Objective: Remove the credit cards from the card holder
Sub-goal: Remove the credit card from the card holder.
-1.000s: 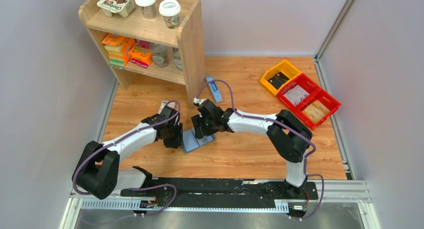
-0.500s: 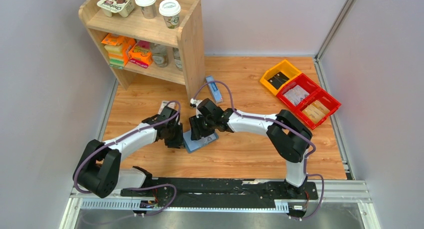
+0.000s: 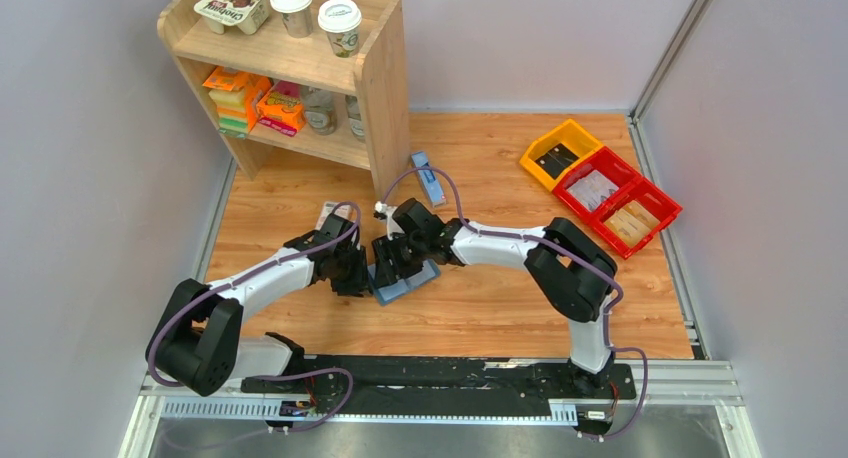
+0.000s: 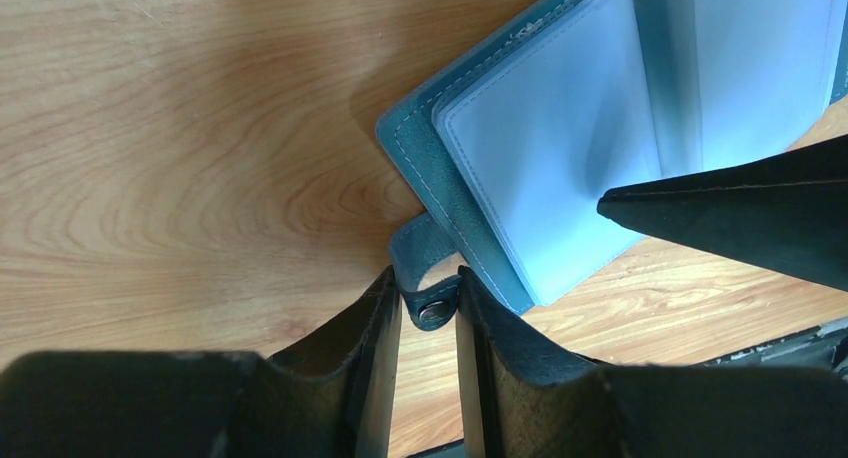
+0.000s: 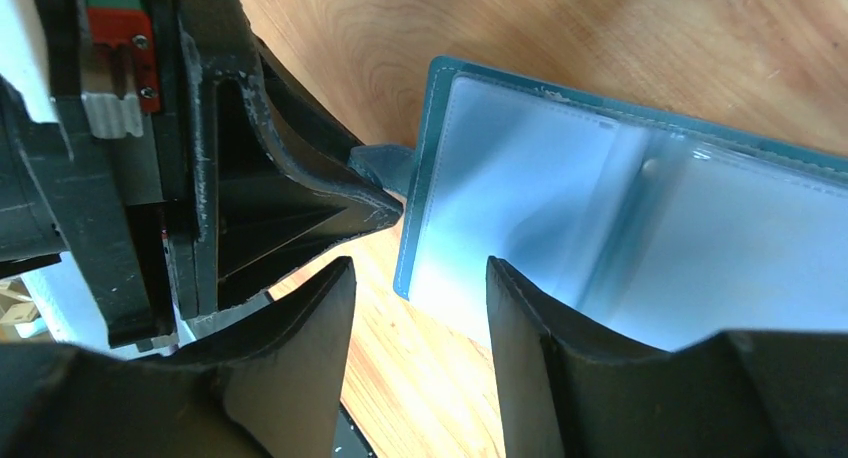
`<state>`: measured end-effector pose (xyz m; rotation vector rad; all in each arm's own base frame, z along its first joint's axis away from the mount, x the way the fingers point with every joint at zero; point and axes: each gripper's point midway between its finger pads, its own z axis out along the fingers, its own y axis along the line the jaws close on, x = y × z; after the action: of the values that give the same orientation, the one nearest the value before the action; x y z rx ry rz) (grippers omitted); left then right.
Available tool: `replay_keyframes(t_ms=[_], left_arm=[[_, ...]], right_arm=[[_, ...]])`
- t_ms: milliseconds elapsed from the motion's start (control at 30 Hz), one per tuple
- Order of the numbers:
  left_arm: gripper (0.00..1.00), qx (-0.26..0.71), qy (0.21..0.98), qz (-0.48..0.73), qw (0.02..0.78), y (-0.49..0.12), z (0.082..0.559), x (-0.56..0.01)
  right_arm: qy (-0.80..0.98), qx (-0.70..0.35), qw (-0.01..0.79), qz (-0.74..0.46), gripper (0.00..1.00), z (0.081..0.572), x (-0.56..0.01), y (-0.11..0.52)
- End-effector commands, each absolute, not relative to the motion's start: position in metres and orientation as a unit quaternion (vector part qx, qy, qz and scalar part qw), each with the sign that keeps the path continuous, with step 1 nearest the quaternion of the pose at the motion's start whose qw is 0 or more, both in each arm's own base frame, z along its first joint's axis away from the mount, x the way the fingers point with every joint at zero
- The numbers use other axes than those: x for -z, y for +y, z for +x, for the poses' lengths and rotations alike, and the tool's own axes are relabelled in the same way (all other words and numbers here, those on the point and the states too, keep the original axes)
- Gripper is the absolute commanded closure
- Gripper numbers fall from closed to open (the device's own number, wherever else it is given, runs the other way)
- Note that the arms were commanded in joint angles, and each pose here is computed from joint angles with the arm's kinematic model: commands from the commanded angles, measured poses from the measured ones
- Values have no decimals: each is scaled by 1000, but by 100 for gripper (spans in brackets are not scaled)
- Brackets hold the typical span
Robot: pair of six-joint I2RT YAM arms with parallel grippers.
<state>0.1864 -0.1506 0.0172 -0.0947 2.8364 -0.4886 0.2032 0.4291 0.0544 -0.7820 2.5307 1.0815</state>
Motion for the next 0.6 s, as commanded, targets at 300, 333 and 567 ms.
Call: replay_keyframes(t_ms=[300,333,567], left_arm=[[67,178,974,-39,137,-154,188,-19],[67,180,973,-39,138,-154,189,-19],[67,179,973,-40,137,-154,189,-18]], right_arm=[[907,-186,300,-231,28,272,-82,371],[908,-182,297,-233,27,271,-77,370],[914,-185,278,-229,24,269,-59,375]])
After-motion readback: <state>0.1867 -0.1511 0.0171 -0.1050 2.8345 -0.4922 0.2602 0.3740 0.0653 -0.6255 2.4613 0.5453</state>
